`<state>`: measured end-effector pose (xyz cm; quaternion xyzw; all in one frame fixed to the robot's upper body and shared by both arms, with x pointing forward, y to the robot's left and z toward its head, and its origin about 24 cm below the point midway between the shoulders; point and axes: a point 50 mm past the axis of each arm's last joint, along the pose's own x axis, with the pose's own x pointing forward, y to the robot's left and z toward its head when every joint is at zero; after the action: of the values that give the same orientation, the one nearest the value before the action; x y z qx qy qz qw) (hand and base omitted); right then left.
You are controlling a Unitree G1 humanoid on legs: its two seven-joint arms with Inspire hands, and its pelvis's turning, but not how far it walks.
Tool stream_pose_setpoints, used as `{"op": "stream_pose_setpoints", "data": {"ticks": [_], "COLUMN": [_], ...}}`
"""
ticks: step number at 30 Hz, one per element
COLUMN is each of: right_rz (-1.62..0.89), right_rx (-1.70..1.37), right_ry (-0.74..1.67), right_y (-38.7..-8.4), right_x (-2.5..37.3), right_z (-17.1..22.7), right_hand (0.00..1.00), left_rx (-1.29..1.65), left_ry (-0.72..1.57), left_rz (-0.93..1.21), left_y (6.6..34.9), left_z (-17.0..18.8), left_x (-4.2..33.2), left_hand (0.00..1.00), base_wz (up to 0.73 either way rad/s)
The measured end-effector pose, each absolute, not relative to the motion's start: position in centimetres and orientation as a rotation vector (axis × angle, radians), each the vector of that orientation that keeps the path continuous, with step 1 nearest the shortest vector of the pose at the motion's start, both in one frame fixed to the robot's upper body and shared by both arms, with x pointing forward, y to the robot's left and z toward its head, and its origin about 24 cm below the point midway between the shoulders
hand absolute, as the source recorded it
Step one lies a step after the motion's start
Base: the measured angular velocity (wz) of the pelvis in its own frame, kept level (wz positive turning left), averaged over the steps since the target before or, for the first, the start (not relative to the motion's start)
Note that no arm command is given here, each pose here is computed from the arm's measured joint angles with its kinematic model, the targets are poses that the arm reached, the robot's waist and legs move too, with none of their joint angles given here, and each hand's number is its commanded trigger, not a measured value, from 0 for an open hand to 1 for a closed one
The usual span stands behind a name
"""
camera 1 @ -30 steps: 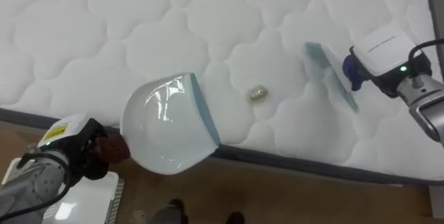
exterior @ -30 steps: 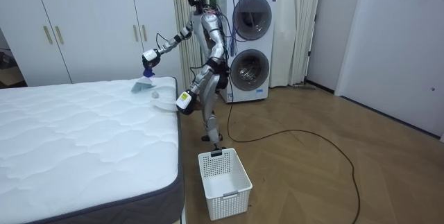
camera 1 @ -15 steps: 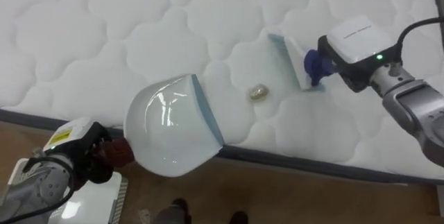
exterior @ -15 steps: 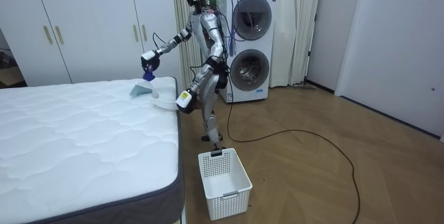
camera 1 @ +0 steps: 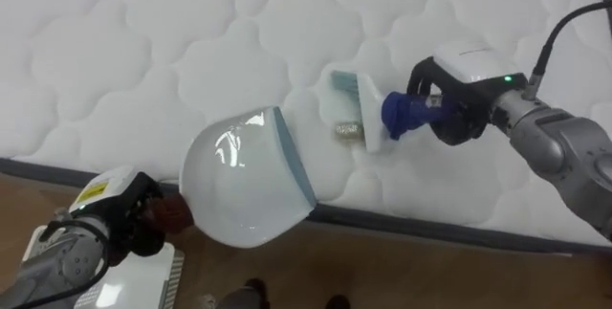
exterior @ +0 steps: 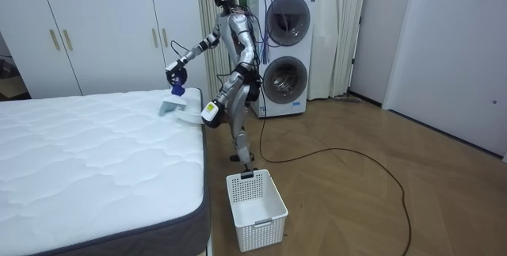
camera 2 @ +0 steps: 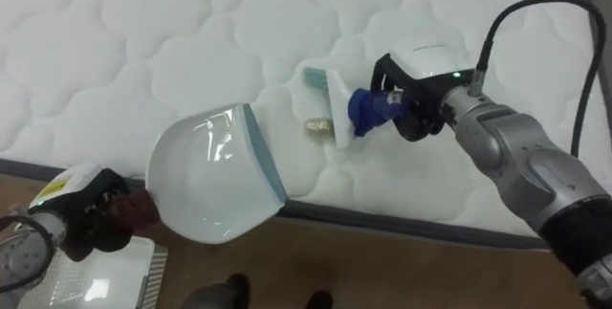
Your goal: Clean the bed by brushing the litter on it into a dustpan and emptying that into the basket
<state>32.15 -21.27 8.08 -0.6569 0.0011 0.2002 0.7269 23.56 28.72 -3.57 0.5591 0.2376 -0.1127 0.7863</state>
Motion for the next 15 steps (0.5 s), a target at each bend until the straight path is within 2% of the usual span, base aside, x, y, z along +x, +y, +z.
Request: {"op": "stream_pose_setpoints", "data": {"ticks": [15], "right_rz": [0.606], "right_rx": [-1.362], "right_ry": [0.051], "right_y": [-19.5], "right_x": [31.6], "right_z": [7.5], "right_hand": [1.00], "left_rx": [1.176], "left_ry": [0.535], "left_rz": [-0.253], "left_y": [28.7], "left_z": [-4.2], "left_x": [23.2], "left_hand": [1.00], "base_wz": [0.03]}}
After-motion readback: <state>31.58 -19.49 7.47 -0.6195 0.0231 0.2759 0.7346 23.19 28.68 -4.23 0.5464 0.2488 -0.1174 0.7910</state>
